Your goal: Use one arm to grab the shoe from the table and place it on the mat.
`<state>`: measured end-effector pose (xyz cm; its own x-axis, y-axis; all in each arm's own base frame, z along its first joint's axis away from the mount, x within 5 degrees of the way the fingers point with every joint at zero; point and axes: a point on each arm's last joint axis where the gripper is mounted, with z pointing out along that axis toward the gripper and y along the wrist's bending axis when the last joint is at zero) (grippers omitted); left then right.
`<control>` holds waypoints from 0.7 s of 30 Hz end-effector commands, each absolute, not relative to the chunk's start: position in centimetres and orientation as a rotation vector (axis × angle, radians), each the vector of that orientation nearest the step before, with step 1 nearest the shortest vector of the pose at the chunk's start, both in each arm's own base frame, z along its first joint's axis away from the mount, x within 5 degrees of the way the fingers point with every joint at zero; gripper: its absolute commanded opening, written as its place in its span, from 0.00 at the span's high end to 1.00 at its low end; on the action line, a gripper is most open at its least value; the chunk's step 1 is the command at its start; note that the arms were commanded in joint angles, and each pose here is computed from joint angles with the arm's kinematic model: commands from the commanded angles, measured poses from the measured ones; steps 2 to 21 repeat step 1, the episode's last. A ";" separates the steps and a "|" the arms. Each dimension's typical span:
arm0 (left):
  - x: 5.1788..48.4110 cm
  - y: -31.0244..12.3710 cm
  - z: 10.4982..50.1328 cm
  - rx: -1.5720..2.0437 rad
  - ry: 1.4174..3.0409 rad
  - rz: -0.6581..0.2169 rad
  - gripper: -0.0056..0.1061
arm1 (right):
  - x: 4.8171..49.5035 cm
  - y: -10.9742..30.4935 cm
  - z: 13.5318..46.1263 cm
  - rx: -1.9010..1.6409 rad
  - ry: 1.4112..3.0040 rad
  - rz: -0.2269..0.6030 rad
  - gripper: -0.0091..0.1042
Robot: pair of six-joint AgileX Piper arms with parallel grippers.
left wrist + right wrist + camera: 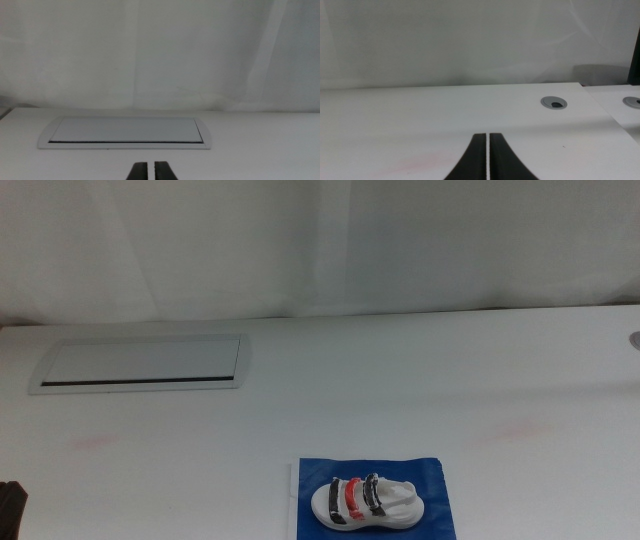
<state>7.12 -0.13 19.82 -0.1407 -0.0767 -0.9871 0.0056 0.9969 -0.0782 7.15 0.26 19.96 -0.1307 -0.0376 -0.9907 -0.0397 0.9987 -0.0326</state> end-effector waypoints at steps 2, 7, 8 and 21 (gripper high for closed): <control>7.1 -0.1 19.6 -0.062 1.705 -0.083 0.98 | 7.2 0.2 19.9 -0.065 1.695 -0.013 0.94; 7.1 -0.1 19.6 -0.062 1.705 -0.083 0.98 | 7.2 0.2 19.9 -0.065 1.695 -0.013 0.94; 7.1 -0.1 19.6 -0.062 1.705 -0.083 0.98 | 7.2 0.2 19.9 -0.065 1.695 -0.013 0.94; 7.1 -0.1 19.6 -0.062 1.705 -0.083 0.98 | 7.2 0.2 19.9 -0.065 1.695 -0.013 0.94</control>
